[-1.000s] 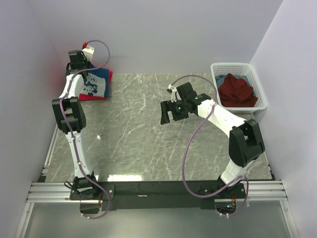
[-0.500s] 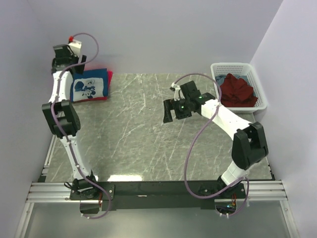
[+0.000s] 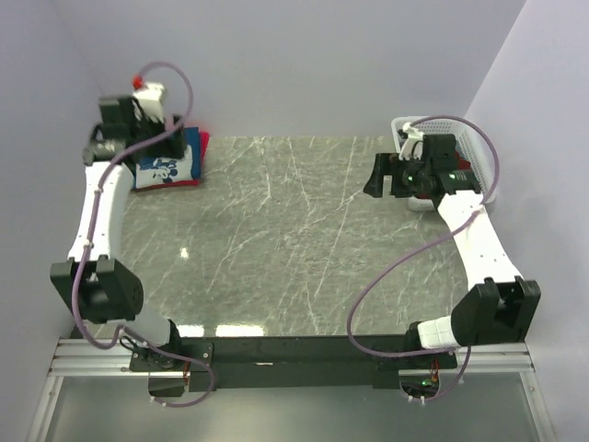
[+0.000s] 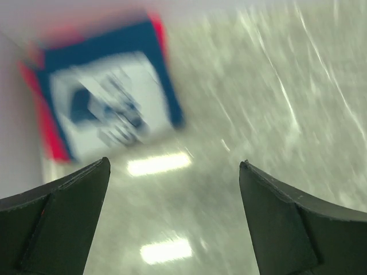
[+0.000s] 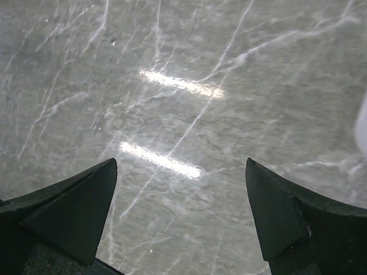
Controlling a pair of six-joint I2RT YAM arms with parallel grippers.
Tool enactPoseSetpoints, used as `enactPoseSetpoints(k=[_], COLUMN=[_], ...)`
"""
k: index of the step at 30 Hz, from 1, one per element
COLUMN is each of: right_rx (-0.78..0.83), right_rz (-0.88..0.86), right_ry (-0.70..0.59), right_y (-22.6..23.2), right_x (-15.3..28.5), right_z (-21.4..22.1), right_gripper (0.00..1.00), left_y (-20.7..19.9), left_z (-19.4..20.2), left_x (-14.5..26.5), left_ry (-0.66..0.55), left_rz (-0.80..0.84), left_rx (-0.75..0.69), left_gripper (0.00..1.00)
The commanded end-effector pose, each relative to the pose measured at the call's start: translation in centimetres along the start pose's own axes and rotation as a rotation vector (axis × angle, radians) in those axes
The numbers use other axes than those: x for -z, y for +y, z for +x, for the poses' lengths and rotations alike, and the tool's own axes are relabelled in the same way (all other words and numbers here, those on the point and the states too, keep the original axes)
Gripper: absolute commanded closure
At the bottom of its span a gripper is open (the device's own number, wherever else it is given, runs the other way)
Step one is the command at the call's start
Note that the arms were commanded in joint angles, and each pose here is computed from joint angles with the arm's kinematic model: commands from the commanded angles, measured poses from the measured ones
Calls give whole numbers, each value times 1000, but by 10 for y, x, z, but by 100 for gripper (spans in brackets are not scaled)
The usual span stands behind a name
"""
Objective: Fold and stack the t-shirts
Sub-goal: Reset both grippers
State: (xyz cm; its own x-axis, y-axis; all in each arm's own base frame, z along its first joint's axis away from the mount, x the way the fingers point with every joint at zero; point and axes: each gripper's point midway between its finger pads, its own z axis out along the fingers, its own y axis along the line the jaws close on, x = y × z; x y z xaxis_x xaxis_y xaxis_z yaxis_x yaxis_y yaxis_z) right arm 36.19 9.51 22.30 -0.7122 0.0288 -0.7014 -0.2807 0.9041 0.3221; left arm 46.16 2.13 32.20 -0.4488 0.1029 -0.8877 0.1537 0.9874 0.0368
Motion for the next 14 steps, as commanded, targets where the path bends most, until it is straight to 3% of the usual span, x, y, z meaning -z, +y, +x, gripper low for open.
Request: enactPoseSetpoints(k=[1, 7, 14], right_rx=[69, 34, 37], right_rz=[-21, -42, -27], right_ry=[-22, 66, 77], right_y=[2, -3, -7], right_x=[20, 8, 12], right_z=[6, 70, 106], right_gripper=[1, 1, 1], left_y=[-36, -88, -106], left_z=[56, 146, 177], left_x=[3, 22, 52], left_ry=[116, 232, 213], left_rz=[48, 117, 173], left_rx=[97, 123, 120], left_gripper=[1, 1, 0])
